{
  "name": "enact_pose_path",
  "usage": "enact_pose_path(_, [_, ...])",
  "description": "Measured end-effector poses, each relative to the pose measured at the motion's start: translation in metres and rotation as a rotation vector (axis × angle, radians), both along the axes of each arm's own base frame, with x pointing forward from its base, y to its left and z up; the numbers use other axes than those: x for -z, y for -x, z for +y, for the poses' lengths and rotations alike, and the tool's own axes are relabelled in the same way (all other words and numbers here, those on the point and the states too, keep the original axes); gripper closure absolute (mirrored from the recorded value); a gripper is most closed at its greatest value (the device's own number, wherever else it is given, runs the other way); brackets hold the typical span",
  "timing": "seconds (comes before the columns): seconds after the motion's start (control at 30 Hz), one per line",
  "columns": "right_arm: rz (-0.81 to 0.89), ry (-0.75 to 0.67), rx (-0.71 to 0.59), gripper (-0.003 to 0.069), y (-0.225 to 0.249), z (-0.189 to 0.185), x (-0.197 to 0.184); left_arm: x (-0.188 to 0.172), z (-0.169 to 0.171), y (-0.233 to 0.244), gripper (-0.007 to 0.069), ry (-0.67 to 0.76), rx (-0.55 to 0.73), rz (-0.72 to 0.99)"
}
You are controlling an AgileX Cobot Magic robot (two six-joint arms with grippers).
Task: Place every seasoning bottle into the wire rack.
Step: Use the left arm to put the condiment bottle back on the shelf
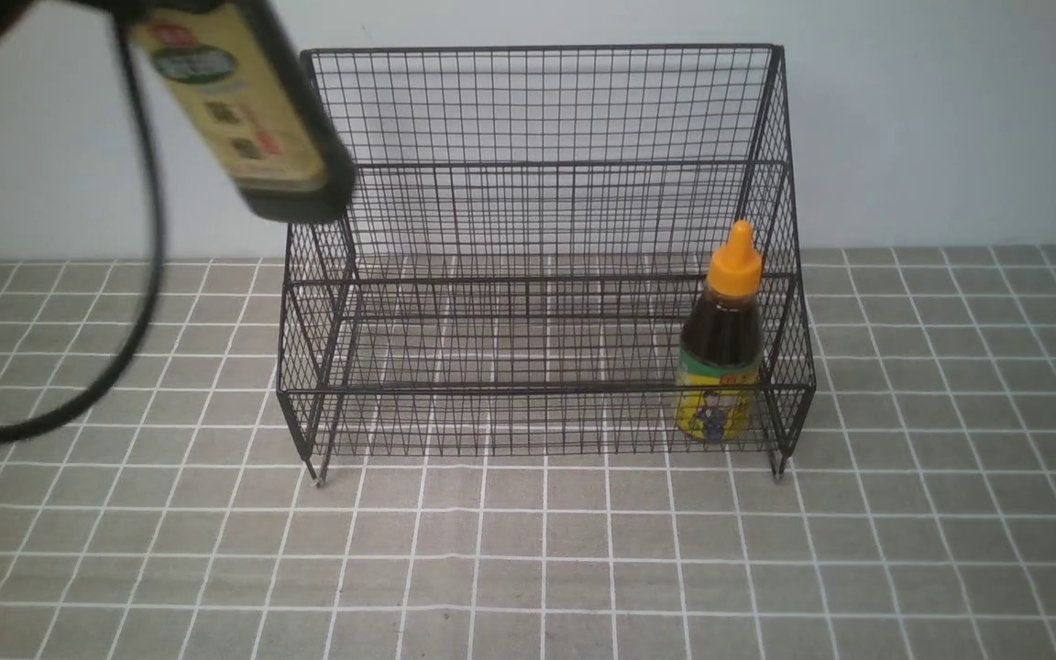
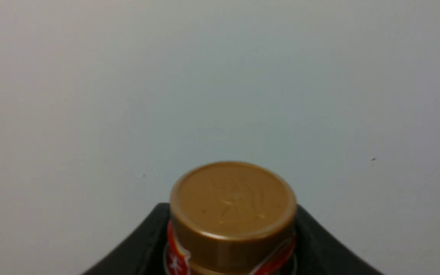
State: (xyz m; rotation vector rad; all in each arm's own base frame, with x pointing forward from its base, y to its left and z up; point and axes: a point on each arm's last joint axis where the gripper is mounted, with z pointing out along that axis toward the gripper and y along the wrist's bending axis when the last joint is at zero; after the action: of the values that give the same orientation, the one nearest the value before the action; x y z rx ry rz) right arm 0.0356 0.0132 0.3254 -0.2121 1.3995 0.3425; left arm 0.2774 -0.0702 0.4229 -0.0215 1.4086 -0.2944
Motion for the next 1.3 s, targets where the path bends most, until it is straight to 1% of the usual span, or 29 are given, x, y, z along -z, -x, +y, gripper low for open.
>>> enact_pose_path(0.1, [0.000, 0.000, 0.000, 0.0672, 0.000, 0.000, 0.000, 0.015, -0.016, -0.020, 0.0307, -0.014, 0.013, 0.036])
enact_pose_path(0.23, [-0.006, 0.019, 0.008, 0.0672, 0.000, 0.000, 0.000, 0.034, -0.032, -0.043, 0.0307, -0.036, -0.018, 0.057])
enact_pose_path(0.43, [-0.021, 0.060, 0.025, 0.0672, -0.001, -0.001, 0.000, 0.054, -0.038, -0.065, 0.0307, -0.056, -0.092, 0.083])
enact_pose_path(0.53, [-0.022, 0.061, 0.026, 0.0672, -0.001, -0.001, 0.000, 0.062, -0.039, -0.071, 0.0307, -0.060, -0.102, 0.099])
enact_pose_path(0.6, [-0.023, 0.064, 0.027, 0.0672, -0.001, -0.001, 0.000, 0.069, -0.041, -0.076, 0.0307, -0.066, -0.104, 0.115])
enact_pose_path(0.73, [-0.023, 0.065, 0.027, 0.0672, -0.001, -0.001, 0.000, 0.100, -0.049, -0.092, 0.0307, -0.097, -0.104, 0.198])
enact_pose_path(0.9, [-0.020, 0.064, 0.027, 0.0672, -0.001, -0.001, 0.000, 0.130, -0.056, -0.103, 0.0307, -0.134, -0.061, 0.296])
enact_pose_path(1.17, [0.019, 0.064, 0.024, 0.0672, -0.001, -0.001, 0.004, 0.131, -0.060, -0.104, 0.0302, -0.143, -0.046, 0.298])
enact_pose_path(1.2, [0.022, 0.062, 0.022, 0.0672, -0.001, -0.001, 0.004, 0.131, -0.061, -0.104, 0.0295, -0.145, -0.043, 0.300])
enact_pose_path(1.3, [0.028, 0.061, 0.021, 0.0672, -0.001, -0.001, 0.004, 0.131, -0.062, -0.103, 0.0228, -0.175, -0.020, 0.315])
